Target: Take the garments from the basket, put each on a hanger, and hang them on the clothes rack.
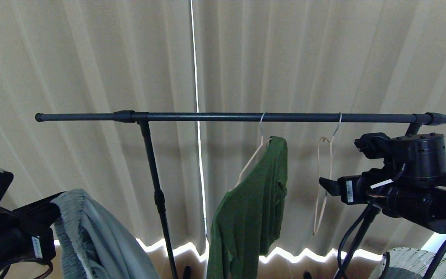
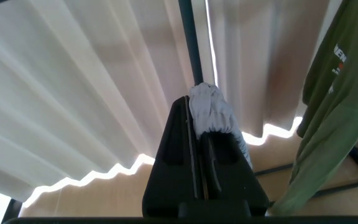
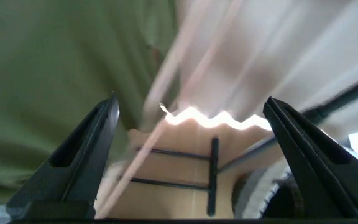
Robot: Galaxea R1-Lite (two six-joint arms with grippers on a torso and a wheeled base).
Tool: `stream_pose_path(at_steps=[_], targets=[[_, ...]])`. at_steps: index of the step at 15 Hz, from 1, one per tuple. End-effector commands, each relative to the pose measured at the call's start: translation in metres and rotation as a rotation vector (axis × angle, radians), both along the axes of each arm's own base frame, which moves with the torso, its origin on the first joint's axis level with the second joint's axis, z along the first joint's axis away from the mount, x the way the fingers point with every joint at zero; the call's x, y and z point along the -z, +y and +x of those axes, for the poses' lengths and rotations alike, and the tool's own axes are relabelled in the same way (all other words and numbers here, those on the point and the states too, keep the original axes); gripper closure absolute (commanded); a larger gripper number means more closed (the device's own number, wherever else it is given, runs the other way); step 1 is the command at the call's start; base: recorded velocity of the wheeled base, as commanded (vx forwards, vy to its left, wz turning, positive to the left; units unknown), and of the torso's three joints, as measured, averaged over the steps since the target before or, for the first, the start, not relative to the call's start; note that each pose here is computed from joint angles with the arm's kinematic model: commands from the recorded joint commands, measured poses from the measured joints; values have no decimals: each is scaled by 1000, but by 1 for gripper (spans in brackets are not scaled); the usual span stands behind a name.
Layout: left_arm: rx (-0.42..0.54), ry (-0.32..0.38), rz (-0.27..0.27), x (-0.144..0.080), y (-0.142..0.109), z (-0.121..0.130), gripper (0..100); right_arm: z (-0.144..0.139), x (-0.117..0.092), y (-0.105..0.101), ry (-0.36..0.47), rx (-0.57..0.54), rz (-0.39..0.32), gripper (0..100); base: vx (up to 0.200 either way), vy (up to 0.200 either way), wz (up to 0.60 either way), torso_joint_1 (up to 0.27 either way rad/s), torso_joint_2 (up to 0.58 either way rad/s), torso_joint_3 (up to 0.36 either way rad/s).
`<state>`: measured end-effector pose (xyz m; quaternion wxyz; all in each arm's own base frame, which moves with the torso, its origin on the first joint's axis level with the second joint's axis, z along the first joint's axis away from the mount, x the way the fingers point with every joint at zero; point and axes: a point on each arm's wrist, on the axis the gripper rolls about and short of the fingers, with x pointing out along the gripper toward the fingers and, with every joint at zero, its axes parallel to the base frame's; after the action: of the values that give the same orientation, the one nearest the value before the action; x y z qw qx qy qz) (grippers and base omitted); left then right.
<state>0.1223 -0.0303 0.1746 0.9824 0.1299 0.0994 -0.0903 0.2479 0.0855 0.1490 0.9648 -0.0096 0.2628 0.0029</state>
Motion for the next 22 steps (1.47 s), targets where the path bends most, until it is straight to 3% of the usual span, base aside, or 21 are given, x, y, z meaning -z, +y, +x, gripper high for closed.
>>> stream_pose_path(at_steps=[1,6,13,14,22], targets=[[-1,2,1,0,0,0,100,8,10,-4,33,35,-17,0,0,0,0,0,0,0],[-1,2,1,0,0,0,100,10,13,-16,40,101,-36,0,0,0,0,0,0,0],[-1,1,0,0,0,0,100,17,18,-14,48,102,-38,0,0,0,0,0,0,0],[-1,1,0,0,0,0,100,17,18,-14,47,102,-37,100,0,0,0,0,0,0],[-1,-1,0,0,0,0,100,15,14,-15,35,105,-24,100,0,0,0,0,0,0]])
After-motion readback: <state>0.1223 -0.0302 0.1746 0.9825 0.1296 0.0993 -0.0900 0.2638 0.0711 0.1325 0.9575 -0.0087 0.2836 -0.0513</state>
